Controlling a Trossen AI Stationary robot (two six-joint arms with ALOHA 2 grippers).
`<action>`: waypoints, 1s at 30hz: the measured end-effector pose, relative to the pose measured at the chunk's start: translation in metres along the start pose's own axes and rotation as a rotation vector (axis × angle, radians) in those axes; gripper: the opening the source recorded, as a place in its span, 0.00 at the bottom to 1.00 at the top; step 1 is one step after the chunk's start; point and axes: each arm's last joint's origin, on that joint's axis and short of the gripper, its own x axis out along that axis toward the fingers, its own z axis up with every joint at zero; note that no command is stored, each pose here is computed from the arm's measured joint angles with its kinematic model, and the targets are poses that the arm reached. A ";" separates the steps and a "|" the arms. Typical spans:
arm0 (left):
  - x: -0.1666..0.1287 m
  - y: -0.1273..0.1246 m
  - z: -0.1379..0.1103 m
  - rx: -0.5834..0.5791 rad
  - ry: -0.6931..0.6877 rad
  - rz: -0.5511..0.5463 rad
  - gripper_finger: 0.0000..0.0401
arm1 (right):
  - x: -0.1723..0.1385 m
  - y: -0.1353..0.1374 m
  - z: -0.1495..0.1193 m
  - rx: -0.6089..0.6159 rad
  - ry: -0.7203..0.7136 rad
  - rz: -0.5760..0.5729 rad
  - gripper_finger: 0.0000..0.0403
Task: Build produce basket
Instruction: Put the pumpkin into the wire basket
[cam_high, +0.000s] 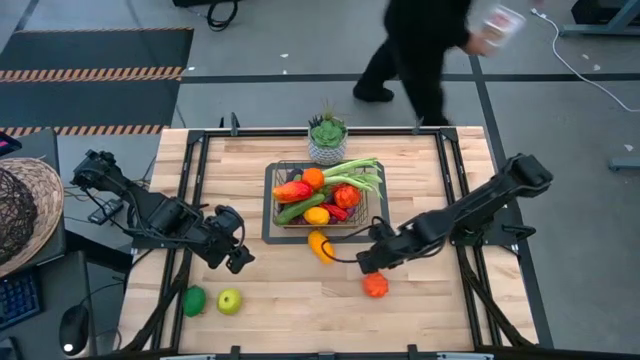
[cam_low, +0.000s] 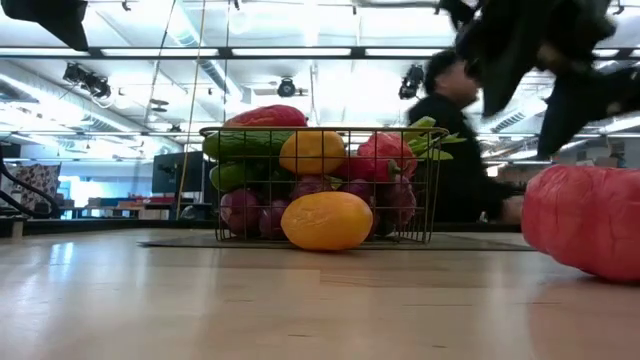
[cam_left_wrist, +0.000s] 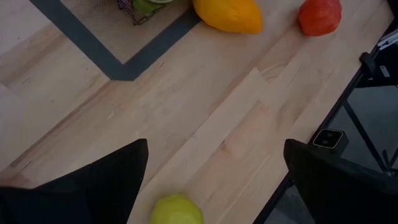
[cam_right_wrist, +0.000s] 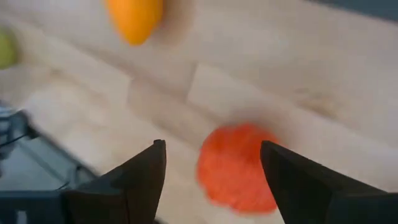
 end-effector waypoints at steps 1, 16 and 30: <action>0.000 0.000 0.000 0.000 0.000 0.000 0.95 | -0.006 0.000 -0.003 0.002 0.007 0.020 0.66; 0.000 0.000 0.000 0.046 -0.001 0.000 0.95 | -0.048 -0.012 -0.037 0.091 0.168 0.051 0.66; 0.000 0.000 -0.001 0.062 0.001 -0.001 0.95 | -0.021 -0.026 -0.058 0.144 0.189 -0.163 0.68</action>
